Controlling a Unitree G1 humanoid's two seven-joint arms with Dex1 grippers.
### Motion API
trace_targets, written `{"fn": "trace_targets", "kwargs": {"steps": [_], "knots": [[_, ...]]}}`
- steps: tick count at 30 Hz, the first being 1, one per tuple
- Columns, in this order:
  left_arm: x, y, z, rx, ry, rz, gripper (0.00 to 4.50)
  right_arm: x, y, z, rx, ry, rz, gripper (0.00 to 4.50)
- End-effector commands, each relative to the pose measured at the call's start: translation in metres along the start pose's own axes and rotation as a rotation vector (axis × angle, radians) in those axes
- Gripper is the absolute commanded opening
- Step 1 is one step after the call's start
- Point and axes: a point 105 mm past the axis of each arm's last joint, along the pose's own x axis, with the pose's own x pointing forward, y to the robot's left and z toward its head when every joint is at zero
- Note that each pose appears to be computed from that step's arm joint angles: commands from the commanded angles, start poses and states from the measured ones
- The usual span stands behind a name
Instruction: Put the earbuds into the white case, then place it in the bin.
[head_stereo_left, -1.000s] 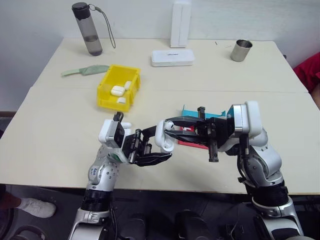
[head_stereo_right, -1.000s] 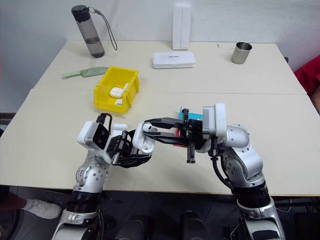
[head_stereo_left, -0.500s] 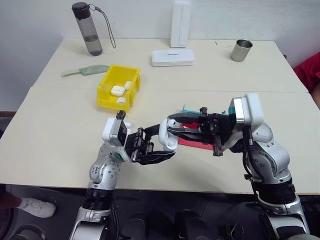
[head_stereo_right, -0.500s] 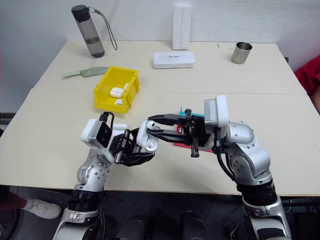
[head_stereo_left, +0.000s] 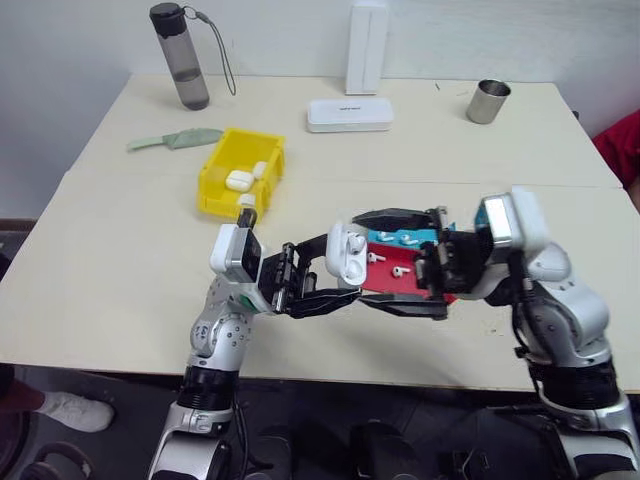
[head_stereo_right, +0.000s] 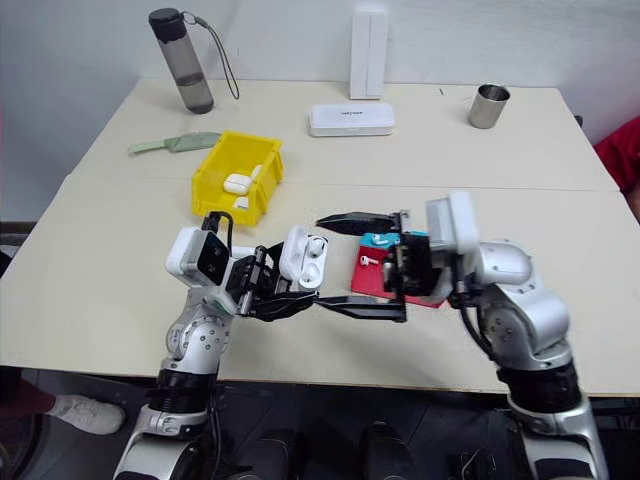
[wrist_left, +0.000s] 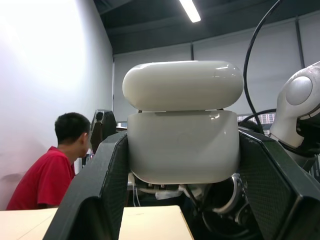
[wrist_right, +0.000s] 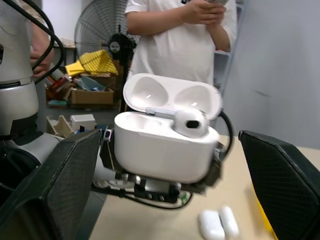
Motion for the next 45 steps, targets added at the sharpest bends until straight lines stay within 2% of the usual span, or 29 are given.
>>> {"fn": "trace_targets", "kwargs": {"steps": [1, 6, 8, 11, 12, 14, 15, 18, 21, 26, 32, 36, 39, 41, 45], "knots": [[-0.008, -0.007, 0.009, 0.047, 0.028, 0.011, 2.78, -0.046, 0.002, 0.015, -0.054, 0.099, -0.141, 4.44], [-0.019, -0.012, 0.016, 0.065, 0.051, 0.053, 2.78, -0.147, 0.017, -0.008, -0.066, 0.379, -0.439, 4.44], [-0.021, -0.014, 0.017, 0.063, 0.05, 0.073, 2.78, -0.178, 0.028, -0.019, -0.067, 0.458, -0.519, 4.44], [-0.026, -0.017, 0.018, 0.07, 0.055, 0.107, 2.78, -0.243, 0.055, -0.045, 0.012, 0.607, -0.731, 4.44], [-0.027, -0.018, 0.018, 0.071, 0.058, 0.114, 2.78, -0.258, 0.064, -0.051, 0.032, 0.655, -0.763, 4.44], [-0.028, -0.02, 0.018, 0.07, 0.061, 0.125, 2.78, -0.267, 0.068, -0.056, 0.047, 0.715, -0.784, 4.44], [-0.028, -0.021, 0.018, 0.07, 0.061, 0.128, 2.78, -0.267, 0.065, -0.057, 0.043, 0.732, -0.786, 4.44], [-0.028, -0.023, 0.018, 0.052, 0.058, 0.141, 2.78, -0.252, 0.029, -0.058, 0.063, 0.821, -0.758, 4.44], [-0.028, -0.026, 0.017, 0.04, 0.062, 0.135, 2.78, -0.217, -0.006, -0.046, 0.098, 0.838, -0.606, 4.44], [-0.029, -0.03, 0.013, 0.029, 0.072, 0.132, 2.78, -0.159, -0.064, -0.03, 0.145, 0.921, -0.459, 4.44], [-0.032, -0.032, 0.008, 0.016, 0.075, 0.141, 2.78, -0.12, -0.109, -0.052, 0.148, 1.081, -0.379, 4.44], [-0.033, -0.031, 0.007, 0.016, 0.08, 0.145, 2.78, -0.112, -0.129, -0.069, 0.069, 1.171, -0.329, 4.44], [-0.034, -0.032, 0.008, 0.018, 0.083, 0.15, 2.78, -0.108, -0.142, -0.073, 0.021, 1.215, -0.303, 3.83], [-0.034, -0.033, 0.008, 0.019, 0.084, 0.151, 2.78, -0.107, -0.146, -0.074, 0.003, 1.237, -0.28, 3.19], [-0.034, -0.035, 0.008, 0.02, 0.086, 0.154, 2.78, -0.107, -0.154, -0.074, -0.036, 1.29, -0.243, 3.19]]}}
